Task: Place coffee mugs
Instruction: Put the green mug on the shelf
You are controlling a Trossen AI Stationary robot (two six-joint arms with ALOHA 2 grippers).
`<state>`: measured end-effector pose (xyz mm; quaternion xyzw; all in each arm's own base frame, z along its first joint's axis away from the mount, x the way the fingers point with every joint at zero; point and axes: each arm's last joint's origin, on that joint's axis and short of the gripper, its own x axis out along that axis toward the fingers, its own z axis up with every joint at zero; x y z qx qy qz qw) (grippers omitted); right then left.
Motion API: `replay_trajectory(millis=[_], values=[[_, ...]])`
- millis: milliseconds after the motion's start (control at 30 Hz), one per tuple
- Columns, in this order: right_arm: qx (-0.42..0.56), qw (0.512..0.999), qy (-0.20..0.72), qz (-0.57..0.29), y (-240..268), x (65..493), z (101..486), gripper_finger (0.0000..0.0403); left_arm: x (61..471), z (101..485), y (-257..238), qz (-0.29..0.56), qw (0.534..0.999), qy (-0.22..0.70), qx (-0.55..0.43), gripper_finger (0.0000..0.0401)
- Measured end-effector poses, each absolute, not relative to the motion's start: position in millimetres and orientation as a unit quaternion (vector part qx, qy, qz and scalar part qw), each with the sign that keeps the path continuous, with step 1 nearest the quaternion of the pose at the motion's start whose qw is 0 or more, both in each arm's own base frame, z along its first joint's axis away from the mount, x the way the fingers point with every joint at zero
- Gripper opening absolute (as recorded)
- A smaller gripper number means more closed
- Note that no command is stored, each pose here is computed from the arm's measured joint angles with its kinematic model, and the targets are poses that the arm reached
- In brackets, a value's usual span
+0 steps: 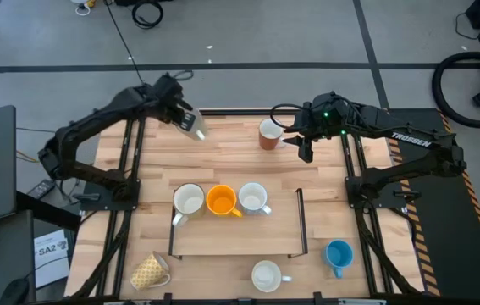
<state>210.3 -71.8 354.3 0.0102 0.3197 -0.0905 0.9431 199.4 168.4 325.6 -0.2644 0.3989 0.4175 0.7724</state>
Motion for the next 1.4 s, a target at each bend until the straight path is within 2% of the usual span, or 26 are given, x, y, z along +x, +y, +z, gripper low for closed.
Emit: replay_trajectory(millis=[300,500,700,900,1400], values=[[0.010,0.943,0.320,-0.091,-71.8,210.2,354.4,0.0156,182.6,423.6,135.8,0.407,0.795,0.374,-0.251,0.0033],[0.010,0.943,0.320,-0.091,-71.8,210.2,354.4,0.0156,171.4,459.8,102.7,0.390,0.801,0.356,-0.283,0.0033],[0.010,0.943,0.320,-0.091,-71.8,210.3,354.3,0.0156,168.7,474.6,68.3,0.357,0.800,0.354,-0.326,0.0033],[0.010,0.943,0.320,-0.090,-71.8,210.3,354.3,0.0156,175.7,478.8,35.7,0.289,0.801,0.360,-0.380,0.0033],[0.010,0.943,0.321,-0.090,-71.7,210.1,354.2,0.0156,206.0,470.5,-61.3,0.171,0.758,0.413,-0.475,0.0033]])
